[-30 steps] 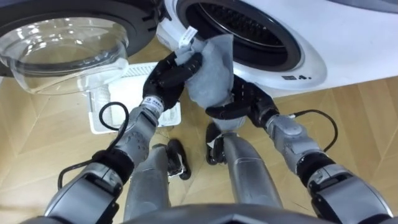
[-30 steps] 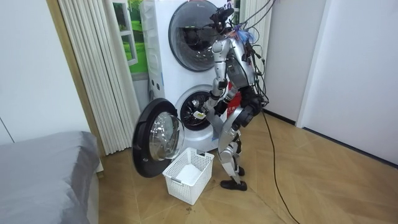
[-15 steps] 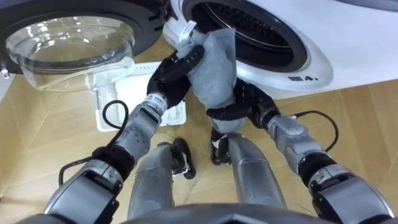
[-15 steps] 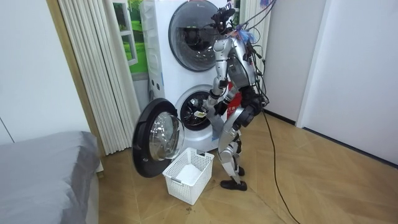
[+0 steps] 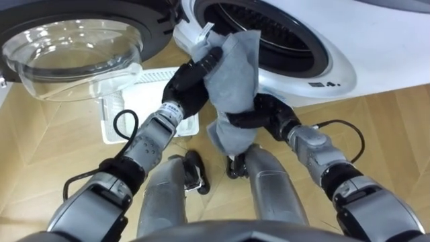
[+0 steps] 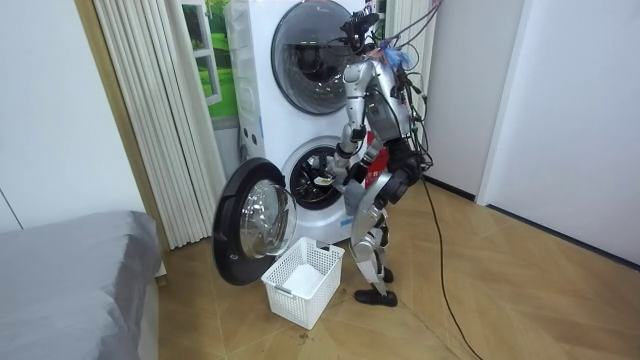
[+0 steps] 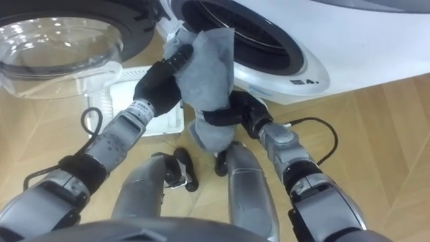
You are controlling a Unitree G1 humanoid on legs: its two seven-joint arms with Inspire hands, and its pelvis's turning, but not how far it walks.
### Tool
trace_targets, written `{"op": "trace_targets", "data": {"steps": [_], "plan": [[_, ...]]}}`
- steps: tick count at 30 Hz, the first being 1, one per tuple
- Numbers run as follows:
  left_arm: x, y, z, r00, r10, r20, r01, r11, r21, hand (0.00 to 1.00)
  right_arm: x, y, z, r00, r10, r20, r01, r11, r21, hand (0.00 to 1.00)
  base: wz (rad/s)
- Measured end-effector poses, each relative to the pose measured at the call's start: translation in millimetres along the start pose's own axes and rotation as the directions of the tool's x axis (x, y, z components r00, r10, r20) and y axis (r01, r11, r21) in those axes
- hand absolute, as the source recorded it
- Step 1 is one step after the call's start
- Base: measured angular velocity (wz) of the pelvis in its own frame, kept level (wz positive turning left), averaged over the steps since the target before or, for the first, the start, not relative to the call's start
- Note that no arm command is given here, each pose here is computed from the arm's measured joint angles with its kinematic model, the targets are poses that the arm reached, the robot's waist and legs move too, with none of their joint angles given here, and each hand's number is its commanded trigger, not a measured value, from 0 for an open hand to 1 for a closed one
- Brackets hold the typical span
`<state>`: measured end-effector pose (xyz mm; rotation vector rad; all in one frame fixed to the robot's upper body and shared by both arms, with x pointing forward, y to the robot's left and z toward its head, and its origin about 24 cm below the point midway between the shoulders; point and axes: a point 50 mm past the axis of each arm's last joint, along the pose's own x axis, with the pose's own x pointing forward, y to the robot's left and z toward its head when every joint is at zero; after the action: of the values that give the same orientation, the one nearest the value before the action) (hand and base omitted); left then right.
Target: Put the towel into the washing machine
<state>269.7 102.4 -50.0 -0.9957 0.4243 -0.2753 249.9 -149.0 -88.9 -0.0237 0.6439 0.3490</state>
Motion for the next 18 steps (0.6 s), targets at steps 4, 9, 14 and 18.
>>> {"op": "trace_targets", "data": {"steps": [4,9,14,18], "plan": [[-0.2,0.5,0.1,1.000,0.002,-0.004,-0.002,1.000,-0.011,0.65,-0.2,0.4,-1.9,1.000,0.001,-0.011,-0.001,1.000,0.014,1.00,0.00],[-1.1,2.7,4.5,1.000,0.010,0.009,-0.010,1.000,-0.019,0.00,-0.7,1.6,-5.7,1.000,0.005,-0.026,-0.004,1.000,0.023,1.00,0.00],[-5.8,8.9,5.4,0.999,0.036,0.032,-0.035,0.998,-0.053,0.00,-6.4,-3.9,-17.9,0.998,-0.034,-0.048,0.037,0.998,0.052,1.00,-0.02],[-13.9,21.7,4.3,0.993,0.112,0.024,-0.110,0.992,-0.053,0.00,-10.0,-10.2,-27.6,0.992,-0.086,-0.091,0.092,0.994,0.065,1.00,0.01]]}}
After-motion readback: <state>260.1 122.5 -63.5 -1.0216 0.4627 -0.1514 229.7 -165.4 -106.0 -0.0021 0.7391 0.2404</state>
